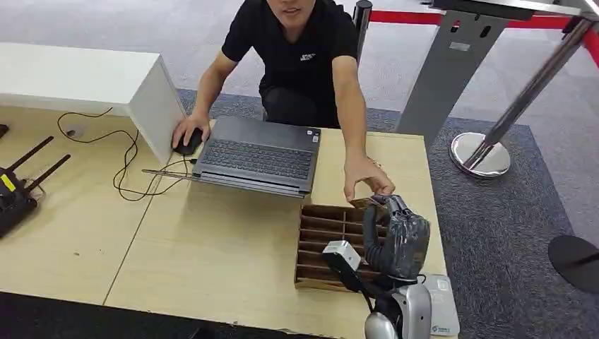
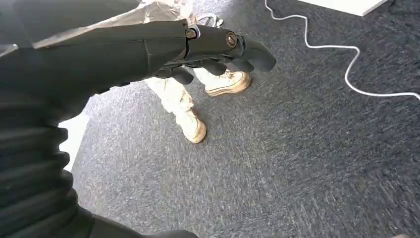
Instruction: Pass the card to the sensor for recognition and then transmit it.
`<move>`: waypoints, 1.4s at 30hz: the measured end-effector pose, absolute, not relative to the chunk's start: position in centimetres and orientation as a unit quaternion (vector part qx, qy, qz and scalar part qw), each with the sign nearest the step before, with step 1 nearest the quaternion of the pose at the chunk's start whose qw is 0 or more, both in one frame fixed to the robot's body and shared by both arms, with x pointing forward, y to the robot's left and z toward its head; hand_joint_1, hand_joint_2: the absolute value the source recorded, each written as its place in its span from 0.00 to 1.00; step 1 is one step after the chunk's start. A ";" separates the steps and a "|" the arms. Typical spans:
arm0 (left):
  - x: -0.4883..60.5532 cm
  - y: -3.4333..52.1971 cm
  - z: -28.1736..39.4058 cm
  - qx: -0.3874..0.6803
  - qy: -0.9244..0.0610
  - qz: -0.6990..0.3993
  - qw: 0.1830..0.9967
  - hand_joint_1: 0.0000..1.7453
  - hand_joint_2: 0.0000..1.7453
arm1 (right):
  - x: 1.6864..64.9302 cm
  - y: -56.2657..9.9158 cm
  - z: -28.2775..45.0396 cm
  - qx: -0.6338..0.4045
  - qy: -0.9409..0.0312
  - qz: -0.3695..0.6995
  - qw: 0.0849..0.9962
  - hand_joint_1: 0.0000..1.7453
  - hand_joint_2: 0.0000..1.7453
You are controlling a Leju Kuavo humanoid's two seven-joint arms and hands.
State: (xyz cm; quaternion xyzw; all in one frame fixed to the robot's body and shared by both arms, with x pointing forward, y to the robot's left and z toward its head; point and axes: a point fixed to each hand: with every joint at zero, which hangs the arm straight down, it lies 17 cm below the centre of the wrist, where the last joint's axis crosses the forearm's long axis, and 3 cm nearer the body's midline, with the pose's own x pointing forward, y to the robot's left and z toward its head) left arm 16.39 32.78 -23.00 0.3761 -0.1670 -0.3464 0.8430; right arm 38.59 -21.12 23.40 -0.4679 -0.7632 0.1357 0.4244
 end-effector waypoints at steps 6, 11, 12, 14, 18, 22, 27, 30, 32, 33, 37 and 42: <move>16.3 32.8 -23.0 0.375 -0.166 -0.345 0.844 0.00 1.00 | 38.8 -21.3 22.7 -0.470 -0.757 0.137 0.434 1.00 1.00; 16.3 32.8 -23.1 0.375 -0.166 -0.348 0.843 0.00 1.00 | 38.9 -21.7 22.5 -0.473 -0.752 0.136 0.438 0.34 1.00; 16.3 32.8 -23.1 0.375 -0.166 -0.348 0.843 0.00 1.00 | 38.9 -21.8 22.4 -0.473 -0.752 0.134 0.440 0.00 1.00; 16.3 32.9 -23.1 0.375 -0.166 -0.350 0.842 0.00 1.00 | 38.9 -21.9 22.2 -0.471 -0.752 0.134 0.441 0.00 0.00; 16.2 32.9 -23.1 0.375 -0.166 -0.350 0.842 0.00 1.00 | 38.8 -21.5 22.6 -0.471 -0.758 0.139 0.429 0.00 0.00; 16.2 32.9 -23.1 0.375 -0.166 -0.351 0.842 0.00 1.00 | 38.8 -21.8 22.6 -0.474 -0.757 0.137 0.429 0.00 0.00; 16.1 32.8 -23.1 0.374 -0.165 -0.353 0.842 0.00 1.00 | 38.7 -22.3 22.4 -0.478 -0.753 0.135 0.431 0.00 0.00; 16.1 32.9 -23.1 0.375 -0.164 -0.353 0.841 0.00 1.00 | 38.7 -22.6 22.2 -0.480 -0.751 0.133 0.433 0.00 0.00; 16.0 32.9 -23.1 0.375 -0.163 -0.354 0.841 0.00 1.00 | 38.7 -22.8 22.1 -0.482 -0.750 0.133 0.433 0.00 0.00; 16.0 32.9 -23.1 0.375 -0.163 -0.353 0.842 0.00 1.00 | 38.6 -22.9 22.1 -0.482 -0.750 0.133 0.433 0.00 0.00; 15.9 33.0 -23.2 0.376 -0.158 -0.350 0.843 0.00 1.00 | 38.4 -23.1 21.9 -0.482 -0.750 0.133 0.433 0.00 0.00; 15.7 33.1 -23.2 0.377 -0.152 -0.348 0.845 0.00 1.00 | 38.0 -23.9 21.3 -0.481 -0.750 0.128 0.435 0.00 0.00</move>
